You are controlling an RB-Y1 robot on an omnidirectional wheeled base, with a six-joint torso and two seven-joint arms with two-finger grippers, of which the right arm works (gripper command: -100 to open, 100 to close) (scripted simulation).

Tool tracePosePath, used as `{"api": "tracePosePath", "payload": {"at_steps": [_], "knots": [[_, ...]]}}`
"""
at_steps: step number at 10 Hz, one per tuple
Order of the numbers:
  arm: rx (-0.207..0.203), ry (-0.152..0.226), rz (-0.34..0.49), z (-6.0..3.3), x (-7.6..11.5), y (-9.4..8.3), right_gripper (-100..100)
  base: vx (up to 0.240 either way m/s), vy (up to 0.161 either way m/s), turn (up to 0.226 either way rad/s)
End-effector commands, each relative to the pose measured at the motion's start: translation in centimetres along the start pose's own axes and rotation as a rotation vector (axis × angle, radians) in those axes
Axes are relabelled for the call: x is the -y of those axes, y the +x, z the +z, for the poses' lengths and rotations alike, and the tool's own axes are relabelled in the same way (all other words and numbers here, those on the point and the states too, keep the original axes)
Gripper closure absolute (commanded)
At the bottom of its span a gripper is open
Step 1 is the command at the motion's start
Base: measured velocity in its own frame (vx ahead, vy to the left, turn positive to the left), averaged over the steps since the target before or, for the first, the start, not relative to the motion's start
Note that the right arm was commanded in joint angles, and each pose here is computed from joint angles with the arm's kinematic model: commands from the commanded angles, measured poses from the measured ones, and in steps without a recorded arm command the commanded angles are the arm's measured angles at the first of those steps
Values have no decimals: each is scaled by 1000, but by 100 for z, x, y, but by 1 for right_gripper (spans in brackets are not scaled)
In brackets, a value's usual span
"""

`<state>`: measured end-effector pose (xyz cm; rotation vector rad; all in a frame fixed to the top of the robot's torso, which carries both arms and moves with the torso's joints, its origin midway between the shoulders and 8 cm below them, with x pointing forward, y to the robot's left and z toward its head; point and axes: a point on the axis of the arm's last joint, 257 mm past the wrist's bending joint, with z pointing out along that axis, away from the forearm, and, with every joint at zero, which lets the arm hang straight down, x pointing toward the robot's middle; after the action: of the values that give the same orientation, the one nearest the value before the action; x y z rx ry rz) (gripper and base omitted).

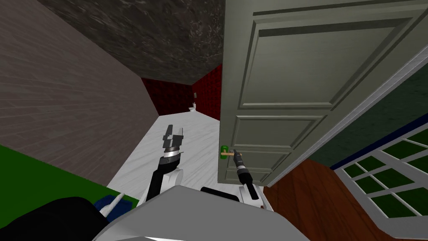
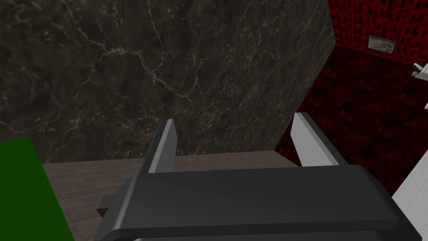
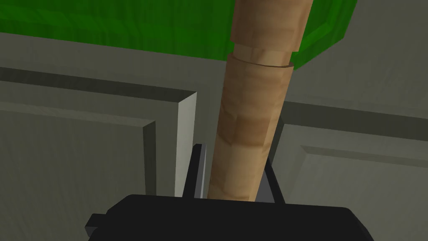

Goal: Push the door open

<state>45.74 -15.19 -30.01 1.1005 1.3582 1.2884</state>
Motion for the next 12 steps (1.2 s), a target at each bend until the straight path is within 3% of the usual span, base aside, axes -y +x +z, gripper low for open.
{"api": "tracePosePath", "payload": {"at_steps": [1,12], "knots": [[19,0,-10,-27,-3,-121,100,178,107,-233],[67,-8,26,-104,-44,-194,100,164,143,-186]]}}
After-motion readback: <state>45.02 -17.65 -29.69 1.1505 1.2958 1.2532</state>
